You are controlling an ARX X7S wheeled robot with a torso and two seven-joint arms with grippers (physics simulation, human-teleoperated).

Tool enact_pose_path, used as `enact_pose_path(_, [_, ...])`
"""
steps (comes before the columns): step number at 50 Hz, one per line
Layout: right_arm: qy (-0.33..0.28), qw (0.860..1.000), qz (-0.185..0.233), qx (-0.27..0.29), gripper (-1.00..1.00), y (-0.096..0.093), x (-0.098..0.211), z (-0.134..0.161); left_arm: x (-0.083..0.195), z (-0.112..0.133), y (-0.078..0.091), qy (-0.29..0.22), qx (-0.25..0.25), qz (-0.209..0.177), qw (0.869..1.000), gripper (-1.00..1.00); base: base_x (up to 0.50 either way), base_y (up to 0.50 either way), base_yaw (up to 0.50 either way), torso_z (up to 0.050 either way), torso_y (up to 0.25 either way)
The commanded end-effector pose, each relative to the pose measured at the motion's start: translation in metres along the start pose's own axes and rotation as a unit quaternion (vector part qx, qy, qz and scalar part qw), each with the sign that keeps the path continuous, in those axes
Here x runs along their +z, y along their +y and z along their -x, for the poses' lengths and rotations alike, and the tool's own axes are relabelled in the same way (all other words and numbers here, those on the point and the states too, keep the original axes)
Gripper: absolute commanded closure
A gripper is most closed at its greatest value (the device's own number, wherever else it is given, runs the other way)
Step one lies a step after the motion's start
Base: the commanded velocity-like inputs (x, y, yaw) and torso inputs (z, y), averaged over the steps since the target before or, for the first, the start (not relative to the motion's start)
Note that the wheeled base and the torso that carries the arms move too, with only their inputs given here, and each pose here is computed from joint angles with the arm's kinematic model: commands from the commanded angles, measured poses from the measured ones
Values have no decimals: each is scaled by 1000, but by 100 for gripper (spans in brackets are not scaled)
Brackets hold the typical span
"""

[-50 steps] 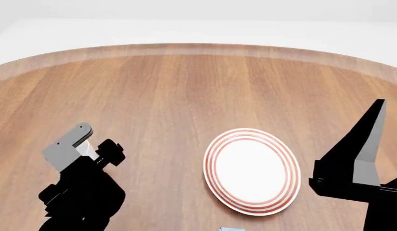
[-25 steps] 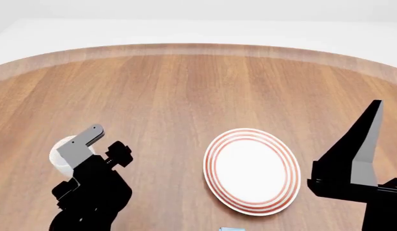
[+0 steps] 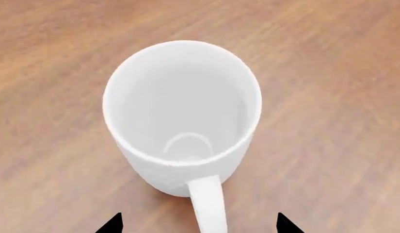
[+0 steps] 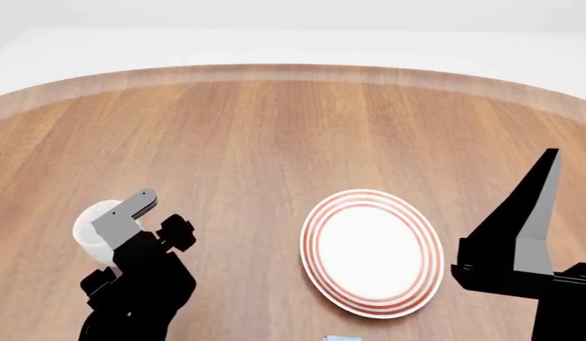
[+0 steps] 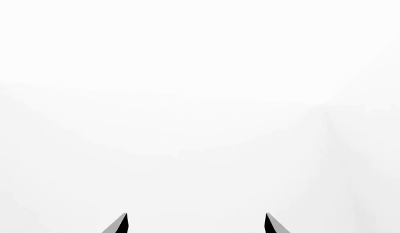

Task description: Pick up the white mug and put it on the plate, and put the chocolate pudding to the right of the plate.

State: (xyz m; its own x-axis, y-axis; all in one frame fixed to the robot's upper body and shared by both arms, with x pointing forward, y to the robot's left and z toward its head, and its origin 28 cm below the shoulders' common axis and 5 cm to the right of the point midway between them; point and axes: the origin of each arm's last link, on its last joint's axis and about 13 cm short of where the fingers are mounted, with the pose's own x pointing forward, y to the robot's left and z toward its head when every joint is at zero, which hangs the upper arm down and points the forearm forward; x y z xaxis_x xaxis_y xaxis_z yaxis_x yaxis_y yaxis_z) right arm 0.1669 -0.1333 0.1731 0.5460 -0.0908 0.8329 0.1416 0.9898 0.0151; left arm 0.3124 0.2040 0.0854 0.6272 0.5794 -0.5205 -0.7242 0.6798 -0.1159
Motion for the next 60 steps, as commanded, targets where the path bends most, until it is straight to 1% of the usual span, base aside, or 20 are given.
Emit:
enact_pose_path(1, [-5, 1000, 8, 3, -100, -1, 1, -1, -7, -6, -3, 15, -15, 1, 1000, -100, 0, 0, 0, 0, 0])
enact_pose_path(12, [-3, 1000, 9, 4, -100, -1, 1, 0, -9, -7, -2, 17, -15, -5, 1000, -100, 0, 0, 0, 0, 0])
enact_pose_path(13, [-2, 1000, 9, 5, -100, -1, 1, 0, -9, -7, -2, 17, -10, -8, 1000, 100, 0, 0, 0, 0, 0])
enact_pose_path(38, [3, 1000, 7, 8, -100, 0, -2, 1, -8, -8, -2, 9, -30, -20, 999, 100, 0, 0, 0, 0, 0])
enact_pose_path(40, [3, 1000, 7, 8, -100, 0, -2, 1, -6, -7, -1, 3, -38, -23, 999, 100, 0, 0, 0, 0, 0])
enact_pose_path(41, [4, 1000, 7, 9, -100, 0, -2, 1, -2, -5, -1, -15, -49, -31, 998, 100, 0, 0, 0, 0, 0])
enact_pose_path(42, [4, 1000, 7, 9, -100, 0, -2, 1, -1, -5, -1, -21, -52, -34, 998, 100, 0, 0, 0, 0, 0])
enact_pose_path(44, [5, 1000, 7, 9, -100, 0, -2, 1, 8, 1, -1, -46, -82, -56, 994, 100, 0, 0, 0, 0, 0])
enact_pose_path(45, [4, 1000, 7, 9, -100, 0, -2, 1, 16, 6, 0, -66, -111, -72, 989, 100, 0, 0, 0, 0, 0])
enact_pose_path(46, [4, 1000, 7, 9, -100, 0, -1, 1, 20, 9, 1, -82, -125, -86, 985, 100, 0, 0, 0, 0, 0])
enact_pose_path(47, [3, 1000, 7, 8, -100, 0, -1, 0, 27, 17, 3, -113, -157, -112, 975, 100, 0, 0, 0, 0, 0])
enact_pose_path(49, [2, 1000, 7, 7, -100, 0, 0, 0, 34, 25, 4, -140, -195, -136, 961, 100, 0, 0, 0, 0, 0])
enact_pose_path(50, [0, 1000, 6, 7, -100, 0, 1, 0, 39, 31, 5, -152, -228, -154, 949, 100, 0, 0, 0, 0, 0])
enact_pose_path(53, [-3, 1000, 6, 6, -100, 0, 2, -1, 50, 42, 9, -174, -272, -193, 927, 100, 0, 0, 0, 0, 0])
enact_pose_path(56, [-4, 1000, 7, 5, -100, -1, 3, -1, 58, 45, 11, -193, -294, -212, 912, 100, 0, 0, 0, 0, 0])
enact_pose_path(57, [-4, 1000, 7, 5, -100, -1, 3, -2, 64, 47, 11, -200, -312, -222, 902, 100, 0, 0, 0, 0, 0])
enact_pose_path(59, [-5, 1000, 7, 5, -100, -1, 3, -2, 69, 49, 11, -206, -333, -239, 889, 100, 0, 0, 0, 0, 0])
enact_pose_path(60, [-5, 1000, 8, 5, -100, -1, 3, -2, 72, 50, 11, -211, -346, -250, 880, 100, 0, 0, 0, 0, 0])
